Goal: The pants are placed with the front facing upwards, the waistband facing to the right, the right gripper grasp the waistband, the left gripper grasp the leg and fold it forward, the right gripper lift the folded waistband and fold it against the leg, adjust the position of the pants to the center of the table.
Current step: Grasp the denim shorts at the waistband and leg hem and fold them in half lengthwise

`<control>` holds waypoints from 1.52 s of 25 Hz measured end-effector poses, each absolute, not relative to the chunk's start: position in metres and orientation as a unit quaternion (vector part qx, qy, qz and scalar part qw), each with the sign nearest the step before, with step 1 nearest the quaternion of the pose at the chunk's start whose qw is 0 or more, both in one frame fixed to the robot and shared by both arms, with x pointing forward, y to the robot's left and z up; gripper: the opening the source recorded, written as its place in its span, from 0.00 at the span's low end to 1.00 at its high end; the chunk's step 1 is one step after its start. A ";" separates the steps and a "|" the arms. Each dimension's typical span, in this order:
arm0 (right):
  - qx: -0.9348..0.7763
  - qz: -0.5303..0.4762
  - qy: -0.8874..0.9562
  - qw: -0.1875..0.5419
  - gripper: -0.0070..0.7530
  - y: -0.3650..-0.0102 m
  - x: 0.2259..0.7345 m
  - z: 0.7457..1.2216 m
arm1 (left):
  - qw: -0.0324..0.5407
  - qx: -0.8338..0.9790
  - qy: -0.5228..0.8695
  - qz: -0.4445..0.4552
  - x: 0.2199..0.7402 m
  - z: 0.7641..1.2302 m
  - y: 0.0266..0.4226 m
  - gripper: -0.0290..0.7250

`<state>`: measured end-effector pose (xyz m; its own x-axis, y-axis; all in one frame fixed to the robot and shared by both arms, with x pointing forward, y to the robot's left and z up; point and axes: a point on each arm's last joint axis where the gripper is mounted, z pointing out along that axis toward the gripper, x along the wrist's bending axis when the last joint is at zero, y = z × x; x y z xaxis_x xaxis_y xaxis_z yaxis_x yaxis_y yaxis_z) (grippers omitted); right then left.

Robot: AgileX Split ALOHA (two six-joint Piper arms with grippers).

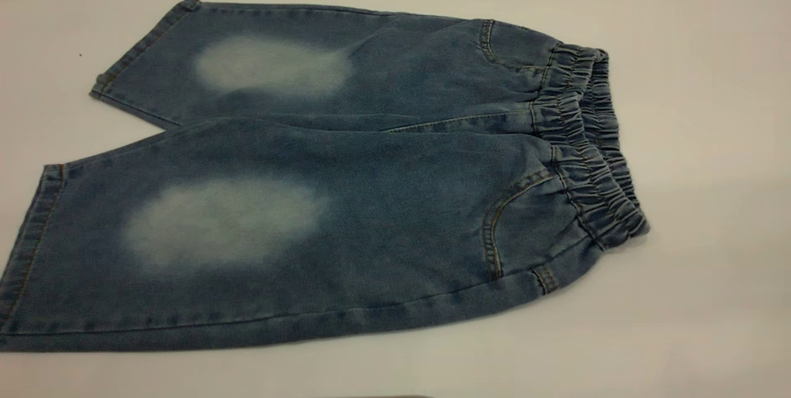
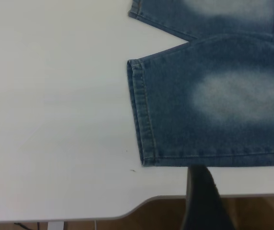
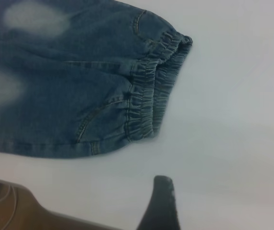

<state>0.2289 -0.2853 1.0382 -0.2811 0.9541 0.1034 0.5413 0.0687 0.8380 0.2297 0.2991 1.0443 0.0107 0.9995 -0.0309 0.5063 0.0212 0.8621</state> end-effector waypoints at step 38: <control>0.613 0.426 0.655 0.112 0.75 -0.261 0.297 1.051 | 0.295 0.673 0.606 0.305 0.276 1.076 0.299 0.56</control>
<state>0.2974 -0.2607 1.0506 -0.2224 0.8993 0.3765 0.7086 -0.1161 0.6960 0.2764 0.2989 1.0760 0.0795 0.9954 0.0529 0.6348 -0.0914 0.7672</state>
